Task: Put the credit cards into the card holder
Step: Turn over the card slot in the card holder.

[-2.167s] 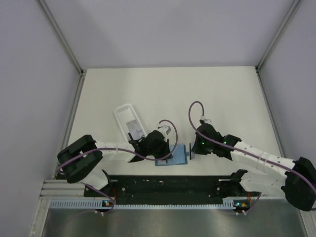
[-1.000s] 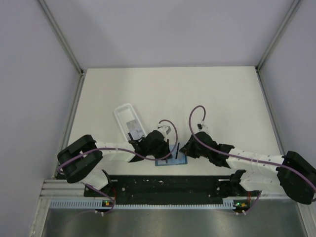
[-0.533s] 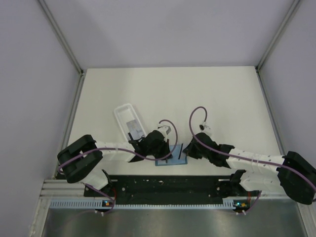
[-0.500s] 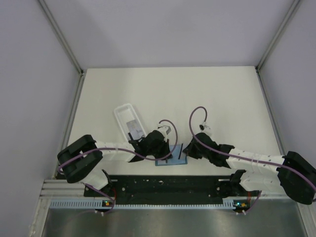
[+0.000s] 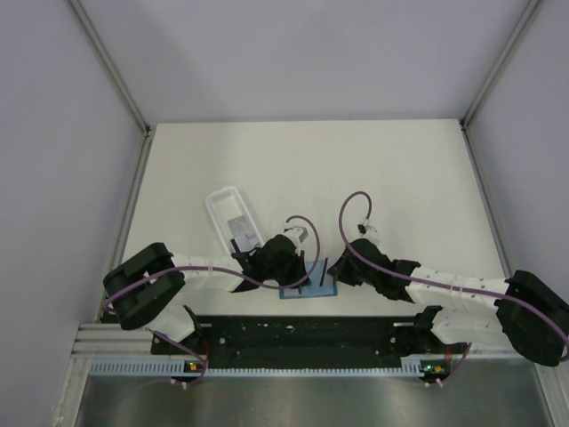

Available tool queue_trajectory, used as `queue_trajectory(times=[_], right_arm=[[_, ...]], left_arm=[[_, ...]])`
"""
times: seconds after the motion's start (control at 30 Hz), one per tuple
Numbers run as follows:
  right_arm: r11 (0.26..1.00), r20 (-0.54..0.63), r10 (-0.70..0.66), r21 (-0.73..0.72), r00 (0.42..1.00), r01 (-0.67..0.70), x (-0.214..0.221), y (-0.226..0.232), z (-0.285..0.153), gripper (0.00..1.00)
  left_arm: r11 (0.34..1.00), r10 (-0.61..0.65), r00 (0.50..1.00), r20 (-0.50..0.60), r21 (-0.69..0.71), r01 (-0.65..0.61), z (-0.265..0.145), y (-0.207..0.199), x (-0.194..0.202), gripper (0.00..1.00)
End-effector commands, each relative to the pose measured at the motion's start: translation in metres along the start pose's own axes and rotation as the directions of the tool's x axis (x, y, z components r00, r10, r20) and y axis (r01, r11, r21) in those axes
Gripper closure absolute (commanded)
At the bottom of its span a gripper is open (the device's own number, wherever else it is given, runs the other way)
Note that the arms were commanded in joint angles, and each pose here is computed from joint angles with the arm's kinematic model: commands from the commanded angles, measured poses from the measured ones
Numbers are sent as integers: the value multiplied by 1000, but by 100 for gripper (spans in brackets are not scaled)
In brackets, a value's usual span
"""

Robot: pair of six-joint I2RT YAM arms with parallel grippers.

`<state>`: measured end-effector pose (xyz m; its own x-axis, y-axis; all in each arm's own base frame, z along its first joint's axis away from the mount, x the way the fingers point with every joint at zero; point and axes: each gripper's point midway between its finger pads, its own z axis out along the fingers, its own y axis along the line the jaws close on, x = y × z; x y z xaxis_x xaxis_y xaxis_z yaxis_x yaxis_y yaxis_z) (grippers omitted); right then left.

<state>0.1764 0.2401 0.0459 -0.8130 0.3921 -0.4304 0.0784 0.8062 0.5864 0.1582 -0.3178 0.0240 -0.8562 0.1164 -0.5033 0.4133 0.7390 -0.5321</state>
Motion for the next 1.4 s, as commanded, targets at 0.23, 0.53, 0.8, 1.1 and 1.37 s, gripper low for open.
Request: queue_trajectory(times=[0.23, 0.53, 0.8, 1.1, 1.37], right_arm=[[999, -10, 0, -51, 1000, 0, 4, 17, 7, 100], [996, -10, 25, -80, 1000, -26, 4, 22, 9, 100], [989, -4, 59, -135, 998, -59, 4, 31, 7, 100], [985, -8, 71, -155, 997, -71, 4, 35, 7, 100], [982, -16, 71, -173, 997, -73, 5, 40, 8, 100]], left_arm=[[997, 0, 998, -70, -82, -5, -4, 25, 23, 100], [998, 1, 998, -58, -58, -5, -5, 18, 18, 100], [999, 2, 999, -41, -36, -3, -8, 8, 10, 100], [1000, 9, 1000, -19, -16, -9, -12, -2, -2, 100], [1000, 11, 1000, -7, -8, -11, -15, -8, -8, 100]])
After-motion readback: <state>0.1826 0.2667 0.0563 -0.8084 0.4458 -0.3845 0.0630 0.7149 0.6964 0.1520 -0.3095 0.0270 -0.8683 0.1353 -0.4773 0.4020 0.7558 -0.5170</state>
